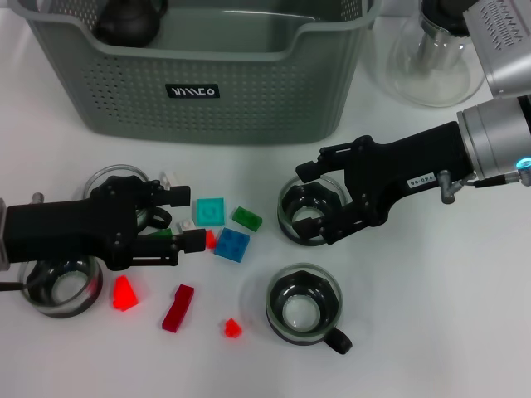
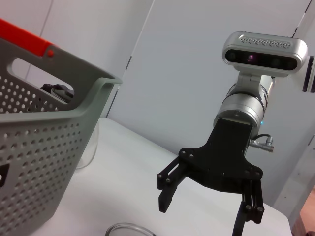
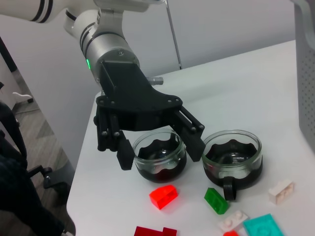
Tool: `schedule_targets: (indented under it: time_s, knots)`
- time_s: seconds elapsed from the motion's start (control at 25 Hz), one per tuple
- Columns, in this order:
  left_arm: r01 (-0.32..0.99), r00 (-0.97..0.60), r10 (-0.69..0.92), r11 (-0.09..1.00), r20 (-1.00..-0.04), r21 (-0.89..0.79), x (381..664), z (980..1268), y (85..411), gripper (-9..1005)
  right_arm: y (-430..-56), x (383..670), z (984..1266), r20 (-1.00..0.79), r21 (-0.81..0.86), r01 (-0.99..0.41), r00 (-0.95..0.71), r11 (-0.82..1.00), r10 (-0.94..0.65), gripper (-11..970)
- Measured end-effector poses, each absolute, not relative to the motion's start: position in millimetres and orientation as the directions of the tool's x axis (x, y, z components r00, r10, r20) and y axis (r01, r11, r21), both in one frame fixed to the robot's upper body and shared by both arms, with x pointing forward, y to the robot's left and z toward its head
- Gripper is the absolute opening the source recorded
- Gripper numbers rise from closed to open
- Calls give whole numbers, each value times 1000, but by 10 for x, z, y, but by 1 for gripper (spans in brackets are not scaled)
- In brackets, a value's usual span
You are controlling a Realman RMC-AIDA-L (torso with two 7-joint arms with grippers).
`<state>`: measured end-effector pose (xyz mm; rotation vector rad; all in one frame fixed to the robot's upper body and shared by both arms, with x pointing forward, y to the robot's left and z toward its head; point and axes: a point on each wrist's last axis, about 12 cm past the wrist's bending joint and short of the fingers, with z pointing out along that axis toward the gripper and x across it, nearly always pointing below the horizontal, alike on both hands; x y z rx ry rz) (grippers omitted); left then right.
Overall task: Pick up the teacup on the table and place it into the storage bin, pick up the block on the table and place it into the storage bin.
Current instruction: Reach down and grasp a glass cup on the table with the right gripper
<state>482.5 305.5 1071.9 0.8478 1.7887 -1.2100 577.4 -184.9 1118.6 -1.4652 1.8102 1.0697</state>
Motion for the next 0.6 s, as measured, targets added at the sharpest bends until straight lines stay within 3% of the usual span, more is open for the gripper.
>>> schedule_targets:
  time_s: [0.6]
  knots:
    - [852,-467,118,324,-877,-410,4847,10671,2993,847,-1847,5818,11207,-821,200,-975,-219,93,-528,948]
